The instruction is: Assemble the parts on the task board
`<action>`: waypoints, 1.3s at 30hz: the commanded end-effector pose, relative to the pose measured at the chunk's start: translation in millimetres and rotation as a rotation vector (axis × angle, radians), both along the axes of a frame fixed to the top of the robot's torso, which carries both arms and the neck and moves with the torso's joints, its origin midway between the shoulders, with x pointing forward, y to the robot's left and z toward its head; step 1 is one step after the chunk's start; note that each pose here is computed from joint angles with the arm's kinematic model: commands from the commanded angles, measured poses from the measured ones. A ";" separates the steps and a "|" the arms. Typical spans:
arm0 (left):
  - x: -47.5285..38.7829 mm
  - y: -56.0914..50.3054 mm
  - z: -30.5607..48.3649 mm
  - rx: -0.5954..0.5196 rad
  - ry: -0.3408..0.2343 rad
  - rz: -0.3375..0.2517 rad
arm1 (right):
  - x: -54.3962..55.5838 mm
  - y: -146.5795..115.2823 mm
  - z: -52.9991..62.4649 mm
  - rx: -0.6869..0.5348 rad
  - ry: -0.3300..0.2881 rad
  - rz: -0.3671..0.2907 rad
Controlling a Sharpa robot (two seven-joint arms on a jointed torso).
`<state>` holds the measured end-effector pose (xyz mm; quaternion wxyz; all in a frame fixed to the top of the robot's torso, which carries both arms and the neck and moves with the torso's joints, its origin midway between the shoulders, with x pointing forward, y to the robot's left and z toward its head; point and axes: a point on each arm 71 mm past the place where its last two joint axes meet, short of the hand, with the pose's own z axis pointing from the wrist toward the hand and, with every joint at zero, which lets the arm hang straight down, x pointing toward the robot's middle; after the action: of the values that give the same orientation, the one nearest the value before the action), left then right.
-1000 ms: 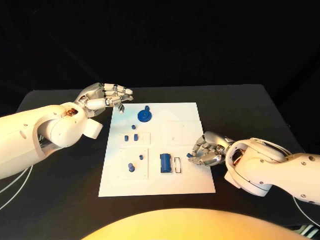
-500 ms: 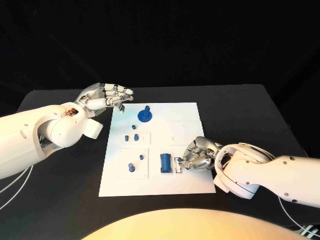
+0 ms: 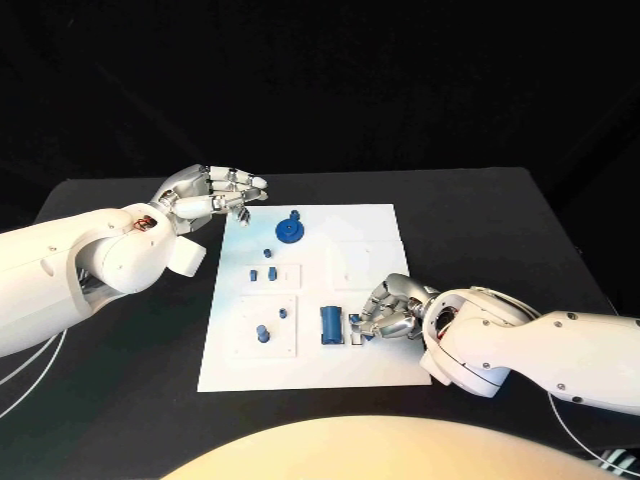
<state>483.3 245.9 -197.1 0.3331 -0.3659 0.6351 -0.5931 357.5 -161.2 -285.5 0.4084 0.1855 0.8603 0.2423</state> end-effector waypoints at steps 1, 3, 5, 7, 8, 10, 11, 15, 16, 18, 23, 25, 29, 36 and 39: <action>-0.8 -2.7 1.0 -0.008 -0.002 -0.021 | -1.1 2.5 -1.9 -0.002 0.005 0.010; -0.8 -2.6 0.9 -0.008 -0.001 -0.021 | -1.4 2.9 -2.4 -0.006 0.011 0.017; -0.8 -2.5 0.9 -0.008 -0.001 -0.021 | -1.7 3.2 -2.9 -0.010 0.016 0.023; -0.8 -2.4 0.8 -0.007 0.000 -0.022 | -2.0 3.3 -3.4 -0.013 0.022 0.029; -0.8 -2.4 0.8 -0.007 0.000 -0.022 | -2.2 3.4 -3.6 -0.015 0.025 0.032; -0.7 -2.4 0.7 -0.007 0.001 -0.022 | -2.6 3.5 -3.8 -0.018 0.030 0.037; -0.7 -2.4 0.7 -0.007 0.001 -0.022 | -2.8 3.6 -3.9 -0.018 0.031 0.040; -0.6 -2.3 0.6 -0.007 0.002 -0.022 | -3.6 4.4 -3.7 -0.019 0.035 0.048; -0.6 -2.3 0.6 -0.007 0.002 -0.022 | -3.7 4.5 -3.7 -0.018 0.035 0.049; -0.5 -2.2 0.5 -0.006 0.002 -0.022 | -4.1 4.7 -3.5 -0.018 0.035 0.052; -0.3 -2.1 0.3 -0.006 0.004 -0.023 | -4.8 5.5 -3.0 -0.017 0.034 0.060; -0.3 -2.3 0.3 -0.006 0.004 -0.024 | -5.1 5.9 -2.9 -0.017 0.033 0.063; -0.2 -2.4 0.2 -0.006 0.005 -0.024 | -5.7 6.3 -2.5 -0.017 0.031 0.069; -0.1 -2.2 -0.1 -0.005 0.006 -0.025 | -6.6 6.5 -1.7 -0.016 0.024 0.073; 0.0 -2.2 -0.1 -0.004 0.007 -0.025 | -6.8 6.4 -1.3 -0.016 0.020 0.075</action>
<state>483.7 246.2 -198.0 0.3297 -0.3662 0.6383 -0.5914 352.7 -158.2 -287.5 0.3928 0.1687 0.8715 0.2404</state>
